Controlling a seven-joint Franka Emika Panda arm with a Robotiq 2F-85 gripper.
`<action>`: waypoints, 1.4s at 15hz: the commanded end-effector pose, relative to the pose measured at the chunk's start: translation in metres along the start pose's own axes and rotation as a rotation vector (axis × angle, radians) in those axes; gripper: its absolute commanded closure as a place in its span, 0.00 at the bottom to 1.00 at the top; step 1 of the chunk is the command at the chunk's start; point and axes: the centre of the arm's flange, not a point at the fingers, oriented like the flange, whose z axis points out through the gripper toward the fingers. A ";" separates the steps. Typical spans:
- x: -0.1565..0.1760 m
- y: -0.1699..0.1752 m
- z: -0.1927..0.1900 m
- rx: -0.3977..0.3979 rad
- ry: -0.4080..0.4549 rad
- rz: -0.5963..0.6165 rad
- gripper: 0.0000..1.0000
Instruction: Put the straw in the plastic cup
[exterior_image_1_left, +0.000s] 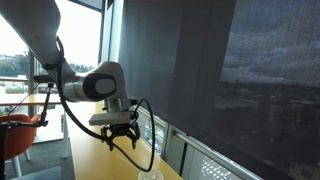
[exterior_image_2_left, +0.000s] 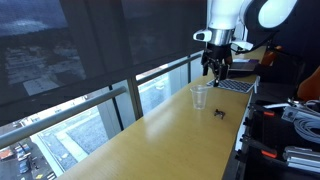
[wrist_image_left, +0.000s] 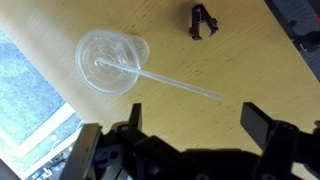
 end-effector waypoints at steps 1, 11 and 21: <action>-0.008 -0.009 0.000 -0.043 0.018 -0.007 0.00; -0.022 0.002 0.005 -0.059 0.016 0.012 0.00; -0.037 0.050 -0.018 -0.099 0.051 0.081 0.00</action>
